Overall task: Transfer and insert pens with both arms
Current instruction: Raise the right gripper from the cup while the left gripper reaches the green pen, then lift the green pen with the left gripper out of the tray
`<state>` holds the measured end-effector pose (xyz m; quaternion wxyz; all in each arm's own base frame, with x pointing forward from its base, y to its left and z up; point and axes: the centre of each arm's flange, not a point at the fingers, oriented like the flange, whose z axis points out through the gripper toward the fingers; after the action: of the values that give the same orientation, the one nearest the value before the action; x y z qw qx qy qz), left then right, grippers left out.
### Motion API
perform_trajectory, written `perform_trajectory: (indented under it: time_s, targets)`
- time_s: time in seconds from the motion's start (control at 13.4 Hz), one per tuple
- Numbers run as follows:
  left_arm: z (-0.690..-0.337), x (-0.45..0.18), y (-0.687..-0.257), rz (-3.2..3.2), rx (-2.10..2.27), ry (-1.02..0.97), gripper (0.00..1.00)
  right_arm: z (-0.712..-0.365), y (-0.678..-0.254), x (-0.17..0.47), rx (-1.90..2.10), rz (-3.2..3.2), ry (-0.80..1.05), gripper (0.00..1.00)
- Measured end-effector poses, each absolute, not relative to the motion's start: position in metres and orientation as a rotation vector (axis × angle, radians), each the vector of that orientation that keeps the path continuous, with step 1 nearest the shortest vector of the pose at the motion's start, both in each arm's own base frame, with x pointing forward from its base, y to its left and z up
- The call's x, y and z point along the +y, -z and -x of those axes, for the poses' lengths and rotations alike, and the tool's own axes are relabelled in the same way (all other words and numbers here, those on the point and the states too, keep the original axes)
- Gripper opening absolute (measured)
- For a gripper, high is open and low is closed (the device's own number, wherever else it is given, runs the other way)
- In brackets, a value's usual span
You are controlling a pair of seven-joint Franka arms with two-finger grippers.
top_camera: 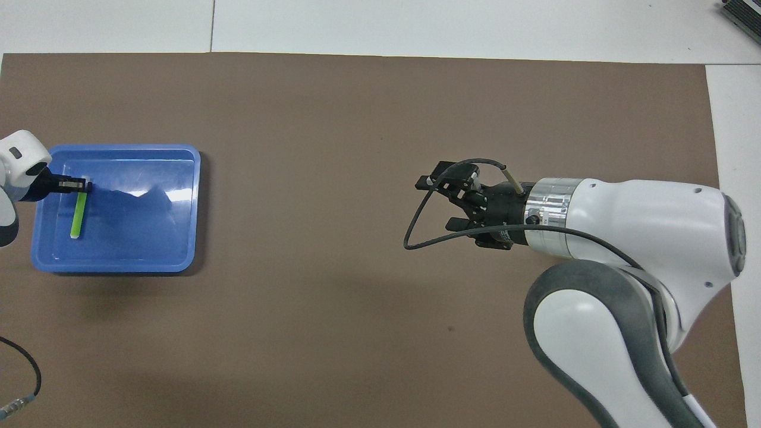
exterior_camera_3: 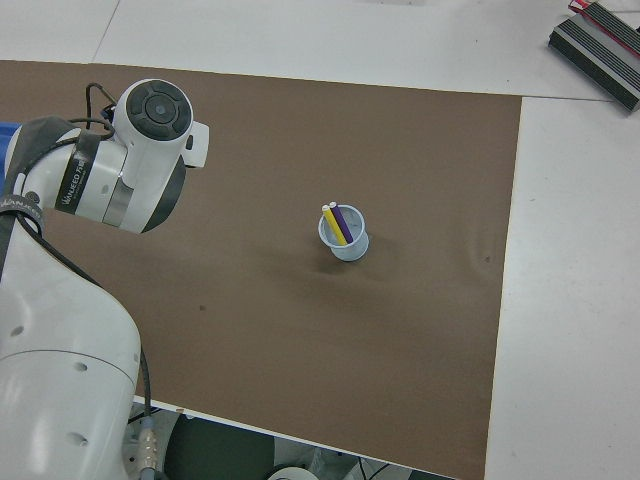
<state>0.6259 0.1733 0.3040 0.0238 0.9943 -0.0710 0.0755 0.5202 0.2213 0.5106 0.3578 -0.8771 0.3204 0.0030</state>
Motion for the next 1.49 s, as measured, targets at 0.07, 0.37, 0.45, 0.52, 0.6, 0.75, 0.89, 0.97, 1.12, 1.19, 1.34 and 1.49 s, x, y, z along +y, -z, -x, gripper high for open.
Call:
perform_trajectory:
  time_s: [0.07,0.37,0.45,0.52,0.6,0.75,0.89,0.97,1.12,1.19,1.34,1.49]
  targets:
    - [-0.628,0.173,-0.308,-3.075,-0.211,-0.226,0.17,-0.519,-0.510,0.227,0.830,2.262,-0.010,1.00]
    - [-0.635,0.172,-0.326,-3.059,-0.101,-0.178,0.17,-0.516,-0.507,0.235,0.821,2.269,-0.023,1.00]
    - [-0.638,0.171,-0.335,-3.054,-0.057,-0.170,0.17,-0.516,-0.507,0.235,0.820,2.269,-0.022,1.00]
    - [-0.640,0.167,-0.344,-3.050,-0.014,-0.165,0.17,-0.516,-0.507,0.235,0.820,2.268,-0.022,1.00]
    - [-0.641,0.162,-0.353,-3.046,0.034,-0.160,0.17,-0.516,-0.508,0.236,0.819,2.268,-0.021,1.00]
    - [-0.640,0.149,-0.377,-3.032,0.172,-0.157,0.17,-0.517,-0.509,0.236,0.817,2.267,-0.019,1.00]
    - [-0.638,0.131,-0.405,-3.010,0.325,-0.159,0.17,-0.517,-0.509,0.236,0.817,2.267,-0.019,1.00]
    - [-0.636,0.121,-0.419,-2.996,0.404,-0.164,0.17,-0.517,-0.509,0.236,0.817,2.267,-0.020,1.00]
    - [-0.634,0.099,-0.445,-2.956,0.574,-0.184,0.17,-0.517,-0.509,0.236,0.817,2.267,-0.020,1.00]
    - [-0.633,0.089,-0.458,-2.931,0.658,-0.197,0.17,-0.517,-0.509,0.236,0.817,2.267,-0.020,1.00]
    - [-0.629,0.073,-0.479,-2.875,0.817,-0.211,0.17,-0.516,-0.509,0.236,0.816,2.268,-0.020,1.00]
    - [-0.624,0.057,-0.502,-2.804,0.975,-0.236,0.17,-0.515,-0.509,0.239,0.810,2.269,-0.021,1.00]
